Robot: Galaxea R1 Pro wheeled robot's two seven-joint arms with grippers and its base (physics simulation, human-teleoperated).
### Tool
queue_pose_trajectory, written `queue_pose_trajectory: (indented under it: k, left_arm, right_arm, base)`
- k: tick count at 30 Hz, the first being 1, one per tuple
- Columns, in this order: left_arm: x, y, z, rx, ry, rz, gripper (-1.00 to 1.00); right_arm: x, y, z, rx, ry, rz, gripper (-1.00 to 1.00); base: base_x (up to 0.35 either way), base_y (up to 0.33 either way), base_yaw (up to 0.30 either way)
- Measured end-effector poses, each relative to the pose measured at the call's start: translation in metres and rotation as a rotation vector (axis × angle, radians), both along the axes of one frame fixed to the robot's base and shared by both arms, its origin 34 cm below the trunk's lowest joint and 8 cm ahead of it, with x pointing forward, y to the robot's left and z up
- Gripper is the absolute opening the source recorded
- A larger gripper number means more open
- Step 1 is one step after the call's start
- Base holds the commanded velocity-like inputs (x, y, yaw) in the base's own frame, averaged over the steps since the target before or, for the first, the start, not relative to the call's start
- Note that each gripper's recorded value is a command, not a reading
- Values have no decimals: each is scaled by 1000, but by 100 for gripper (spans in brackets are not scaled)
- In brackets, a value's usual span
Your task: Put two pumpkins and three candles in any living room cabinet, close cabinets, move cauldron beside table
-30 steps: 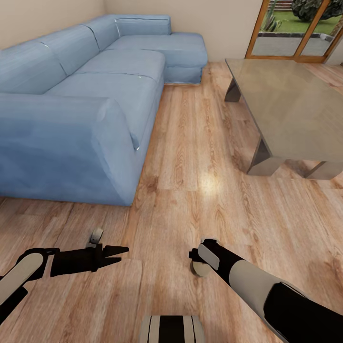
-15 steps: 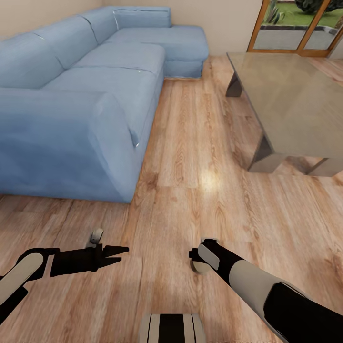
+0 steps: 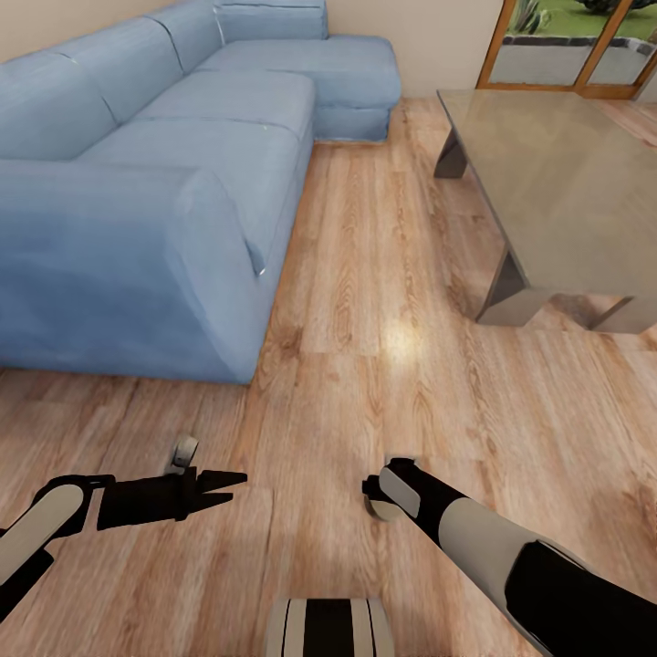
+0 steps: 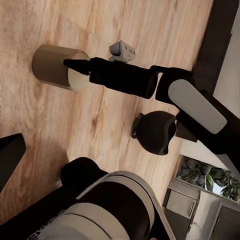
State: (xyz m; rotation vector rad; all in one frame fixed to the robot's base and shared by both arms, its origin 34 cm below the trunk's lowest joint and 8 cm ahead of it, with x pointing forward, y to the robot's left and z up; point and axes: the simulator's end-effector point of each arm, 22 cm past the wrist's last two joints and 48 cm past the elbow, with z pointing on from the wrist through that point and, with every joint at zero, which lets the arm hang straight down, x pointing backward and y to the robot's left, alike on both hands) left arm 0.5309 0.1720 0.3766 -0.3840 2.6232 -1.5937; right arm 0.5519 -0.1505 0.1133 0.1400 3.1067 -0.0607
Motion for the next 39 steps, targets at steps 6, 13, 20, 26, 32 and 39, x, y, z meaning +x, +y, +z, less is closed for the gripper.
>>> queue_pose_trajectory:
  k: [6, 13, 20, 26, 32, 39]
  left_arm:
    - [0, 0, -2, -1, 4, 0, 100]
    - [-2, 1, -8, 2, 16, -1, 100]
    - [-3, 1, -12, 2, 24, 0, 100]
    - [-3, 1, -12, 2, 25, 0, 100]
    - [-3, 1, -12, 2, 25, 0, 100]
    - [-3, 1, -12, 2, 26, 0, 100]
  right_arm:
    - [-1, 0, -2, -3, 1, 6, 100]
    - [-4, 1, -7, 1, 11, 2, 100]
    - [-8, 2, -11, 5, 19, -3, 100]
    - [-8, 2, -11, 5, 19, -3, 100]
    - [-8, 2, -11, 5, 19, -2, 100]
    - [-8, 2, -11, 6, 19, 0, -100]
  base:
    - [0, 0, 0]
    - [0, 0, 0]
    - [0, 0, 0]
    - [0, 0, 0]
    - [0, 0, 0]
    - [0, 0, 0]
